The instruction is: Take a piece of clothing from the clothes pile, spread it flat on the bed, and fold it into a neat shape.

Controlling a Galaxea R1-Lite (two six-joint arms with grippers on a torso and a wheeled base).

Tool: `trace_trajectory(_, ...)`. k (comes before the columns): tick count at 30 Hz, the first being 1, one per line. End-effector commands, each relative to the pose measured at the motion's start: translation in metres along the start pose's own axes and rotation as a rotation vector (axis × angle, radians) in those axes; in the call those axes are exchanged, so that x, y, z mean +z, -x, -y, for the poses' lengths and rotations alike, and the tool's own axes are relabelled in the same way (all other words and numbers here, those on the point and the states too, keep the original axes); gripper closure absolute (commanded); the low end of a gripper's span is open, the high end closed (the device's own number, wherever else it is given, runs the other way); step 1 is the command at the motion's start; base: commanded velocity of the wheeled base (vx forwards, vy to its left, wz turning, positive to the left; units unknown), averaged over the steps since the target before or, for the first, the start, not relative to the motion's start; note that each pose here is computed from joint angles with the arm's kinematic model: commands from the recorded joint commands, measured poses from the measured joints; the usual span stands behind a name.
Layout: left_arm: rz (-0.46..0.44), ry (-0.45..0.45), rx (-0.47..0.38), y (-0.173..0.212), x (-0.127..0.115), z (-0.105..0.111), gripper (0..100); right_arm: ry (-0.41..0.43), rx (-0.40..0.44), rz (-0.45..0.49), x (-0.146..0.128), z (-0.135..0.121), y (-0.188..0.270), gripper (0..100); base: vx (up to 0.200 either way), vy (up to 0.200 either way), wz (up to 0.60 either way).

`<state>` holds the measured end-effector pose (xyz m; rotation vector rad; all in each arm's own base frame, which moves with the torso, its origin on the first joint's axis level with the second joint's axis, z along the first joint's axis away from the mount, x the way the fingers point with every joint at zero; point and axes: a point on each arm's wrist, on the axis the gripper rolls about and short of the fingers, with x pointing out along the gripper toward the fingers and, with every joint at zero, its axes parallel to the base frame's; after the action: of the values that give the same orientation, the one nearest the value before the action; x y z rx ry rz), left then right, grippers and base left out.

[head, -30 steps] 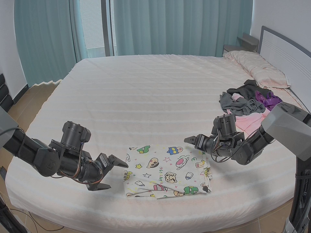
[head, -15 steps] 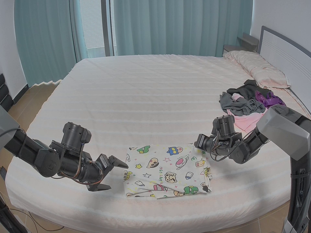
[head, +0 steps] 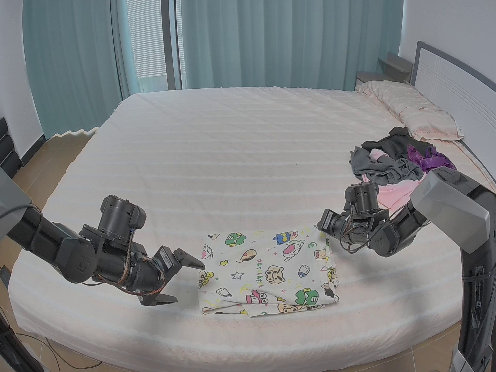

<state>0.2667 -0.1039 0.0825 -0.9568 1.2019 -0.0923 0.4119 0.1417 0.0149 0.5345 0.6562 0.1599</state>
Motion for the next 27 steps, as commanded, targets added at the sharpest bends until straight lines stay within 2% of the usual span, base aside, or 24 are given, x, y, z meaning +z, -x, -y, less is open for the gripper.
trace_trajectory(1,-0.001,0.002,0.001,-0.001,0.000,0.000,0,0.000,-0.006,-0.010,-0.003,0.002,-0.003,100,0.000,0.000,0.00)
trace_trajectory(2,-0.002,0.002,0.002,-0.001,0.000,0.000,0,0.000,-0.011,-0.014,-0.003,0.003,-0.003,100,0.000,0.000,0.00)
trace_trajectory(3,-0.001,0.002,0.001,-0.001,0.000,0.000,0,-0.001,-0.011,-0.010,-0.002,0.002,-0.003,0,0.000,0.000,0.00)
trace_trajectory(9,-0.002,0.002,0.002,-0.001,0.000,0.000,0,-0.013,-0.043,0.033,0.007,0.009,0.002,0,0.000,0.000,0.00)
trace_trajectory(10,-0.003,0.003,0.005,-0.002,0.000,-0.001,0,-0.020,-0.043,0.055,0.016,0.008,0.012,0,0.000,0.000,0.00)
trace_trajectory(13,-0.003,0.003,0.005,-0.002,0.000,-0.001,0,-0.022,-0.045,0.052,0.016,0.008,0.018,0,0.000,0.000,0.00)
trace_trajectory(14,-0.003,0.005,0.005,-0.002,0.000,-0.001,0,-0.021,-0.052,0.023,0.010,0.007,0.044,0,0.000,0.000,0.00)
trace_trajectory(20,-0.005,0.005,0.004,-0.002,0.000,-0.001,0,0.004,-0.048,-0.118,-0.025,0.012,0.097,0,0.000,0.000,0.00)
trace_trajectory(27,-0.010,0.003,0.006,-0.003,-0.002,-0.001,0,0.031,0.025,-0.218,-0.064,0.012,0.137,0,0.000,0.000,0.00)
